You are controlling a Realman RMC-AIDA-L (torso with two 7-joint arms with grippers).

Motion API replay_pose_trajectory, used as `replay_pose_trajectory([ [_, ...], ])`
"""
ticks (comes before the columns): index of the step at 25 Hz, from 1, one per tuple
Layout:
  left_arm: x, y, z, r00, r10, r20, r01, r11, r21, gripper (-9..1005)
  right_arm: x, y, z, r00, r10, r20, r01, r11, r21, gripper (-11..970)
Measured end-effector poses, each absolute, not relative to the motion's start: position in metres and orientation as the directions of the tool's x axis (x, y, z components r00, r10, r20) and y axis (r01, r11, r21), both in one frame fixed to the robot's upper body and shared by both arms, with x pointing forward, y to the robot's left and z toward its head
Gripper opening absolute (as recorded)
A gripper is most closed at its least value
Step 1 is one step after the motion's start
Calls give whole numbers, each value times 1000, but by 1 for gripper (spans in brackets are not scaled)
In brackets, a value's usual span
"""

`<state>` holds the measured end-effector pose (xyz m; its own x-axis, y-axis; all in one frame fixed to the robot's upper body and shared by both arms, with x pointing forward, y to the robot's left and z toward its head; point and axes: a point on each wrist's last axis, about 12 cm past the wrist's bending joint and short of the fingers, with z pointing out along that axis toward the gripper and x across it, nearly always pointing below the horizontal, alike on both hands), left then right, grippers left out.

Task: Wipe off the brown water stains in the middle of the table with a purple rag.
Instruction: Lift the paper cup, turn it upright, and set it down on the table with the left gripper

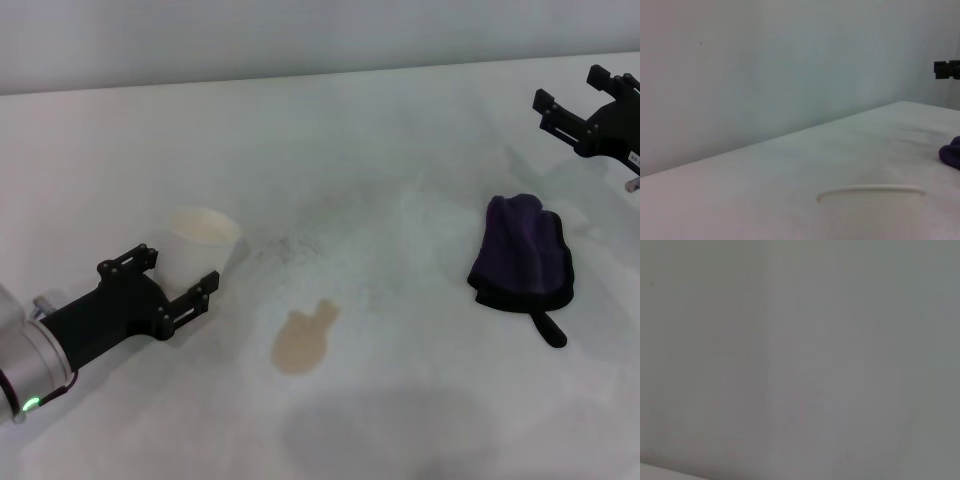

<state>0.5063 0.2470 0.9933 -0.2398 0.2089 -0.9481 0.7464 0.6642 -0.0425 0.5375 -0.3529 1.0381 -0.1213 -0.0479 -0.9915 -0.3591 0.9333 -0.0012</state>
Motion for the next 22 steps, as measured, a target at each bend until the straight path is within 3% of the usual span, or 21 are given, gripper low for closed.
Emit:
replay_pose_trajectory([
  [20,480,255,984,-149,245,-958,727,684,61,666,542,-355,1038,-135,-59,-989,-341,940,-9,866],
  [22,480,256,984,-142,246,-959,725,685,68,710,542,-355,1038,-135,-59,-989,-341,940,-9,866],
])
